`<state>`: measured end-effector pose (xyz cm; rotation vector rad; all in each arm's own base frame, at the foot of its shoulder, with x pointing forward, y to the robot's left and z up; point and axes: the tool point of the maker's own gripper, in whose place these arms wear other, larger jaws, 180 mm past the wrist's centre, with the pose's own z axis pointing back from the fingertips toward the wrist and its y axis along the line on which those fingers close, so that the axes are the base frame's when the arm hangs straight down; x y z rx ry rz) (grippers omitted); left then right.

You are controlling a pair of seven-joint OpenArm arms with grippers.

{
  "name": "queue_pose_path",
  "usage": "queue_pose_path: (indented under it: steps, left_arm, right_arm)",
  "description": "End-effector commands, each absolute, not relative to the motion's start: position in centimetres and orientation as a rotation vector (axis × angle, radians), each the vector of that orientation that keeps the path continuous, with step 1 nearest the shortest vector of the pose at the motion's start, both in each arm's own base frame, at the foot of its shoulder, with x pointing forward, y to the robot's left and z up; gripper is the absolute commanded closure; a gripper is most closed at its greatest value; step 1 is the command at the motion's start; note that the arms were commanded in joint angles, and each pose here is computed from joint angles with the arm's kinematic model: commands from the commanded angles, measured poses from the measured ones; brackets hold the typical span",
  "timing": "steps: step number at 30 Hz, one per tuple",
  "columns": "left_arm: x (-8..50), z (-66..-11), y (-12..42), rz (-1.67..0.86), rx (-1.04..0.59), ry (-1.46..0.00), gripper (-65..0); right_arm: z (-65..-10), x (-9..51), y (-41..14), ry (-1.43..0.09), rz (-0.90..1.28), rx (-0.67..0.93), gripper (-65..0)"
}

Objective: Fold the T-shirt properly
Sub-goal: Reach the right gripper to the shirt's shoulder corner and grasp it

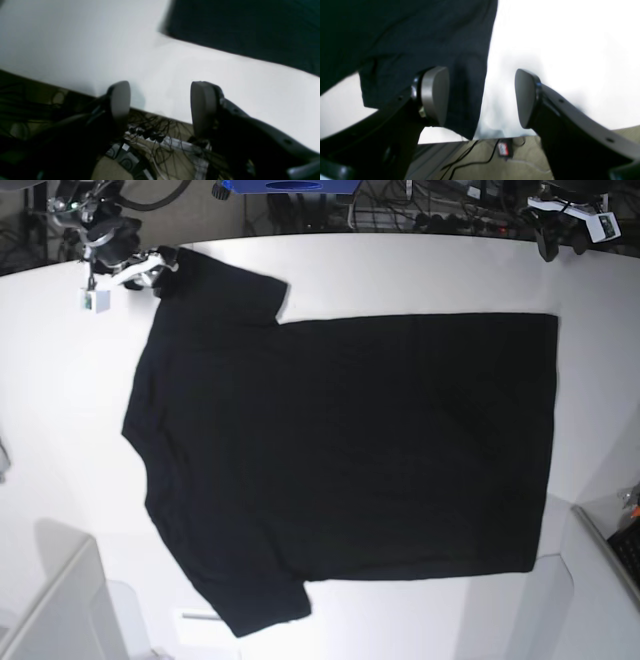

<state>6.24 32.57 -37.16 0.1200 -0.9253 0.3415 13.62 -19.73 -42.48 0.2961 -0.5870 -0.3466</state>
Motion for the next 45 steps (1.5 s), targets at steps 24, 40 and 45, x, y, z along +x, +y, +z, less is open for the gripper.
queue_pose_path:
  steps: [24,40,45]
  left_arm:
    - [9.6,-38.4,34.3,0.445,0.078,-0.885,-36.7]
    - [10.1,-37.7,35.9,0.474,0.068,-0.862,-36.7]
    - [10.1,-38.5,36.0,0.497,0.058,-0.853,-36.7]
  right_arm:
    - [-43.8,11.4,-17.8,-0.507,-0.242,0.371,-38.3]
    - [-45.6,11.6,-16.9,-0.478,-0.259,0.424,-38.1]
    - [-46.1,11.7,-16.6,-0.472,-0.242,0.443,-23.4]
